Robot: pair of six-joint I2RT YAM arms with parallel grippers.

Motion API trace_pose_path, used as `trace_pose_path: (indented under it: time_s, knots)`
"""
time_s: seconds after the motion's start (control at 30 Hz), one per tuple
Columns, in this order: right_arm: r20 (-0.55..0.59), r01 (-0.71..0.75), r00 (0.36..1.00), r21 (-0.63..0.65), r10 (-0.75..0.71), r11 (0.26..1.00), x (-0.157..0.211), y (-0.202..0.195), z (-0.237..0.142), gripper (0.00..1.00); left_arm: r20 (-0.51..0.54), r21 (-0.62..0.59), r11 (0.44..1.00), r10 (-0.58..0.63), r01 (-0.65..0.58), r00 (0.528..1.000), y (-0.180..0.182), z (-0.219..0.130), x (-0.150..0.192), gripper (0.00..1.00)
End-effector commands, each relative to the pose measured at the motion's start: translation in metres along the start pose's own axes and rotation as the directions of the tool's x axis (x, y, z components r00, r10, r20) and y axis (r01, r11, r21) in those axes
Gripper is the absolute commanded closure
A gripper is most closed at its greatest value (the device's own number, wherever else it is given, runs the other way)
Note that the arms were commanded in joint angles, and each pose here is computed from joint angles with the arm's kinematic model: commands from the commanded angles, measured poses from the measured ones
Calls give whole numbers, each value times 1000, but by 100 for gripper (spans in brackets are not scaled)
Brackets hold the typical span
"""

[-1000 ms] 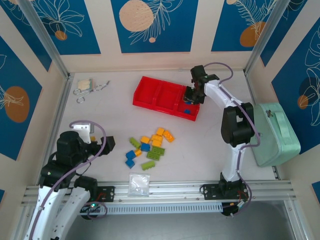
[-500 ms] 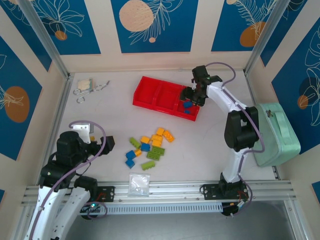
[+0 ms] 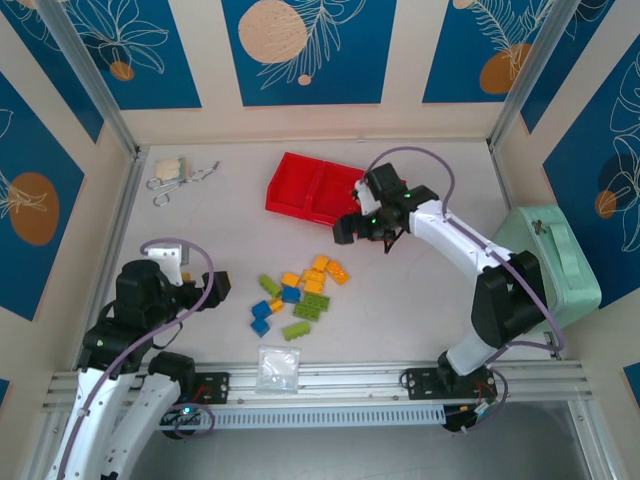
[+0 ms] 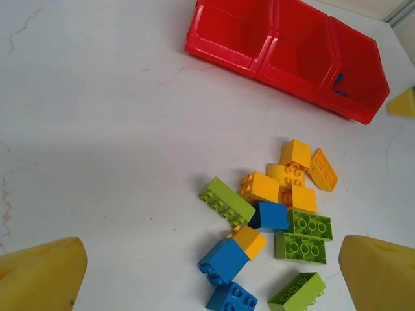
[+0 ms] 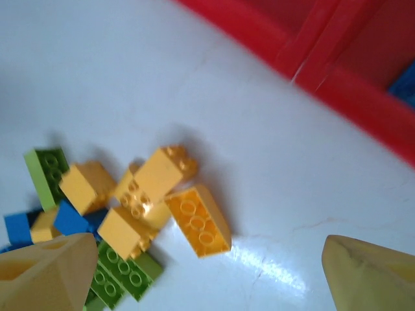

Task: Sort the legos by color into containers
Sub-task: Pick up the lego from the center of the table.

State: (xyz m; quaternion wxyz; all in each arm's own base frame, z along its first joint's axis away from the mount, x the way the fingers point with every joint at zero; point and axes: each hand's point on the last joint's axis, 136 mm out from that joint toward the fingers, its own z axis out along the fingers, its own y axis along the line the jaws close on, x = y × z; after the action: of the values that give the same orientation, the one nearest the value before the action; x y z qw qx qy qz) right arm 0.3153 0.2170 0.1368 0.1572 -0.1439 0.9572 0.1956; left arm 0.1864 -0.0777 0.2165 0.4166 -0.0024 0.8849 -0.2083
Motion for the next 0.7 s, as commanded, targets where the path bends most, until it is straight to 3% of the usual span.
trace_pose_path:
  time_s: [0.0, 0.2, 0.4, 0.67]
  knots:
    - [-76, 117, 990, 13, -115, 993, 22, 11, 20, 10, 8, 9, 1000, 13, -13, 1000, -2, -1, -1, 1]
    - [-189, 223, 961, 108, -200, 969, 43, 9, 53, 11, 13, 4, 1000, 14, -14, 1000, -1, -2, -1, 1]
    - [-245, 278, 939, 125, -242, 952, 49, 11, 74, 13, 15, -3, 1000, 12, -12, 1000, 0, -2, -2, 1]
    - [-327, 343, 903, 161, -277, 926, 63, 6, 96, 28, 18, -2, 1000, 13, -13, 1000, 0, -2, -2, 1]
